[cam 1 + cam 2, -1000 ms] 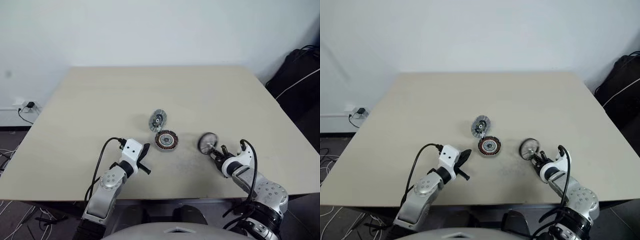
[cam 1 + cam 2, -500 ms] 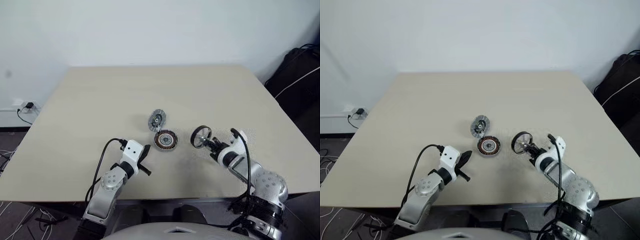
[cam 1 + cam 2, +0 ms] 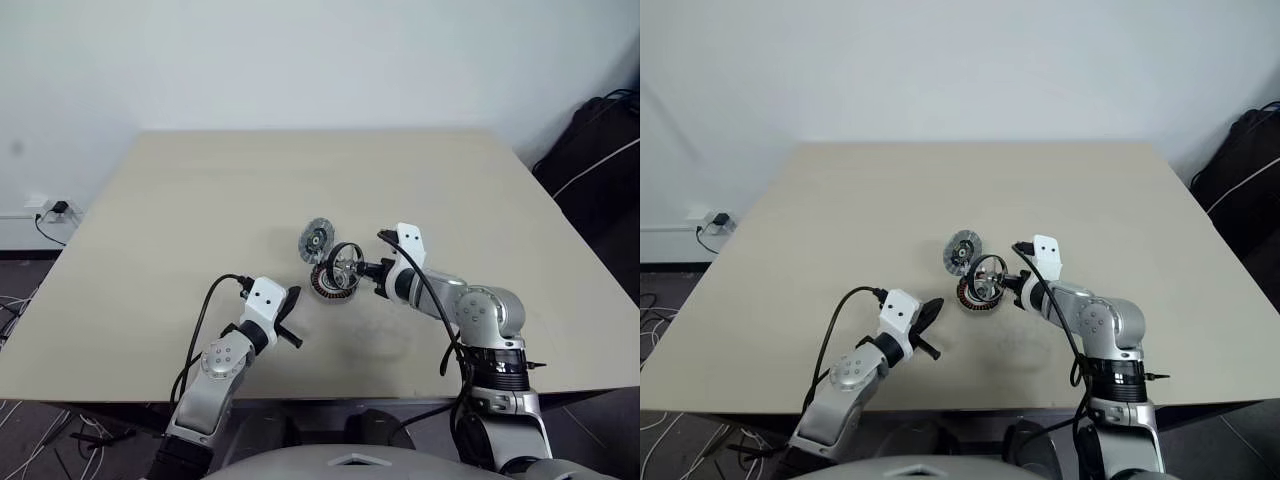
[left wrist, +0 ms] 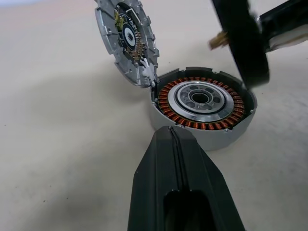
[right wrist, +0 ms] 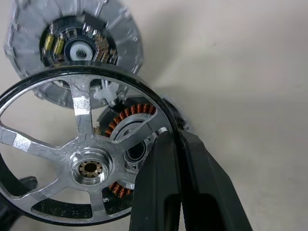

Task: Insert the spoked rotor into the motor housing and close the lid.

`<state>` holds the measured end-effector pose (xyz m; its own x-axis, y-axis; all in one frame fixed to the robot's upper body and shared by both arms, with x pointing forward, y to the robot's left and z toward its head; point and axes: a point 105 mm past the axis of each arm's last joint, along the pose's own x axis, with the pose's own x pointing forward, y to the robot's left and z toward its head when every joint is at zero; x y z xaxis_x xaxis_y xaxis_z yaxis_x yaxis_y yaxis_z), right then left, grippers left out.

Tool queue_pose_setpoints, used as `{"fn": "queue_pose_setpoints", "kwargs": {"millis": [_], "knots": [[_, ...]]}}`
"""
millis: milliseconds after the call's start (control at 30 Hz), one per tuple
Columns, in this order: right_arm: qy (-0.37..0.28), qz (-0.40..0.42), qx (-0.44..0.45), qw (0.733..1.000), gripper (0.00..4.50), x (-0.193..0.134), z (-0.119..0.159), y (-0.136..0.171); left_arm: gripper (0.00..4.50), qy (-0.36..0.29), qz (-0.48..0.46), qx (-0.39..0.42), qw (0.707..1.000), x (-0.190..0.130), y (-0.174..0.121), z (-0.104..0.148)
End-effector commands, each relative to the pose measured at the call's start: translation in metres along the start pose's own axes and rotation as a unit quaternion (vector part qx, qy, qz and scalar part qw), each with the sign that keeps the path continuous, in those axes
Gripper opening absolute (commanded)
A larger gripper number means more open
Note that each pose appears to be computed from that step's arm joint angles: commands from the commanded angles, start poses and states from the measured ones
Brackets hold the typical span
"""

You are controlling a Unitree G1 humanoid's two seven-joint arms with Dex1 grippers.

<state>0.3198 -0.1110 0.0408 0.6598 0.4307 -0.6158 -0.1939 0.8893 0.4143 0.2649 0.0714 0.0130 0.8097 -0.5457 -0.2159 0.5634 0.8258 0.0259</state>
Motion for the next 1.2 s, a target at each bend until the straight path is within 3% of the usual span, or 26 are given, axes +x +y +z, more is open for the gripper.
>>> {"fn": "queue_pose_setpoints", "kwargs": {"millis": [33,900,1000,1167,1200], "knots": [[-0.001,0.002,-0.044,0.999,0.01,0.003,0.013,0.005,0.0,-0.027,0.003,0.004,1.0,0.001,0.0,0.013],[0.039,-0.005,-0.174,0.984,0.01,0.014,0.016,0.006,0.0,-0.027,0.008,-0.003,1.0,0.001,0.0,0.012],[0.039,-0.008,-0.175,0.984,0.73,0.014,0.016,0.005,0.0,-0.027,0.009,-0.003,1.0,0.001,0.0,0.012],[0.028,-0.021,-0.172,0.984,2.35,0.014,0.021,0.002,0.0,-0.026,0.009,-0.003,1.0,0.001,0.0,0.011],[0.025,-0.021,-0.171,0.985,2.35,0.013,0.022,0.002,0.0,-0.026,0.009,-0.003,1.0,0.001,0.0,0.011]]}}
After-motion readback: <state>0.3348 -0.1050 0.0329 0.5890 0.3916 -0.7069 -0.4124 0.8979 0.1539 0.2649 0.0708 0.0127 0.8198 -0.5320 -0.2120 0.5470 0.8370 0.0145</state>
